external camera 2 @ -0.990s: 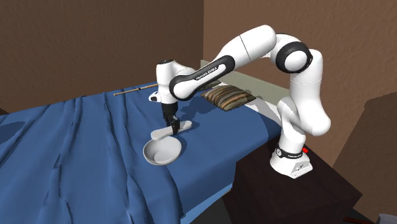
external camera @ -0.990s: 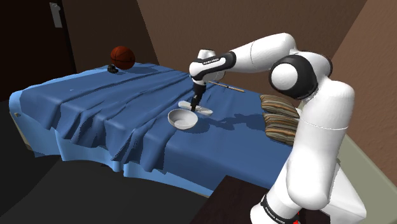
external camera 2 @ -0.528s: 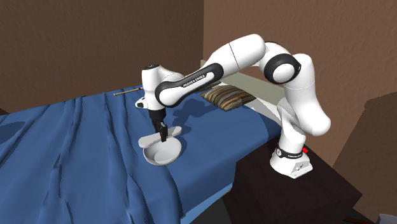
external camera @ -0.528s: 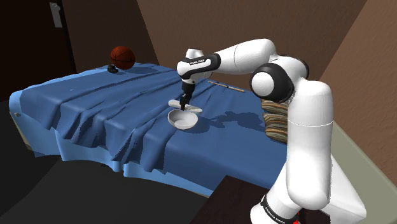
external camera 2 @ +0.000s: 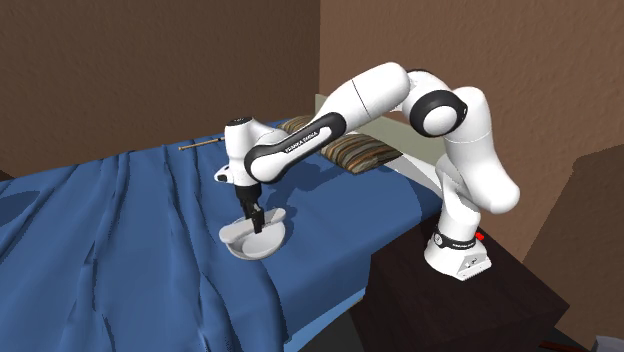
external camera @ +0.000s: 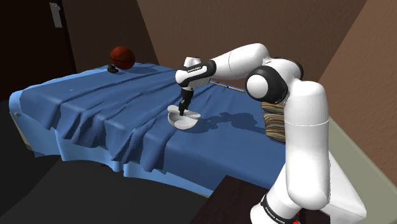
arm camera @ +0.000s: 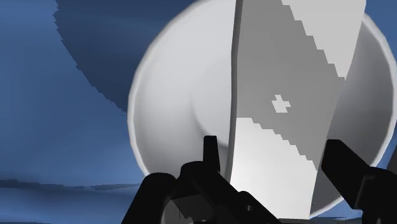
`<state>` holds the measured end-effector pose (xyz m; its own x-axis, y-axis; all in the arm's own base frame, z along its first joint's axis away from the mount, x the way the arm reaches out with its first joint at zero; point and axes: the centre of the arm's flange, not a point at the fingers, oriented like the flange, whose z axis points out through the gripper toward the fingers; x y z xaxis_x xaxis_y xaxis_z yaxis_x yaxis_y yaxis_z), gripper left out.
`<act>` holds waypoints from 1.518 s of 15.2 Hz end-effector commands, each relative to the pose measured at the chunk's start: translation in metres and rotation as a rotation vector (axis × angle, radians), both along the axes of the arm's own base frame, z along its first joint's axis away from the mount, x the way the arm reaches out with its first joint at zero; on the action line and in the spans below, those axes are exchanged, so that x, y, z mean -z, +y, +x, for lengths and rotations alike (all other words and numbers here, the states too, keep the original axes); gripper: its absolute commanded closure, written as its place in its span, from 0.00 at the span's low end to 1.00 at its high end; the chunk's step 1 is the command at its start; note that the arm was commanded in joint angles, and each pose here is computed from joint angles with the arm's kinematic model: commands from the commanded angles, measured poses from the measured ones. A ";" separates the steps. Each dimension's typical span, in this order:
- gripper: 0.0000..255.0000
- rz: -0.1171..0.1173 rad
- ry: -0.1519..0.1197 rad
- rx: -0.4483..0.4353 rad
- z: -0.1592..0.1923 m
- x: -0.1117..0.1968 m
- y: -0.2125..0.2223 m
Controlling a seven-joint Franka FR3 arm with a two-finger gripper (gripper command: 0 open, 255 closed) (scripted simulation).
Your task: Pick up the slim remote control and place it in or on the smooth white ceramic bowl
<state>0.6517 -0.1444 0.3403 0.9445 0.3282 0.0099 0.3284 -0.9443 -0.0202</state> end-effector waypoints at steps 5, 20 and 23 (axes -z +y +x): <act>1.00 0.000 -0.001 0.000 -0.001 0.024 0.000; 0.00 0.000 -0.001 0.000 -0.001 -0.016 0.000; 0.00 0.000 -0.001 0.000 -0.001 -0.026 -0.001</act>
<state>0.6509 -0.1450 0.3642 0.9446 0.3281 0.0117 0.3283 -0.9444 -0.0192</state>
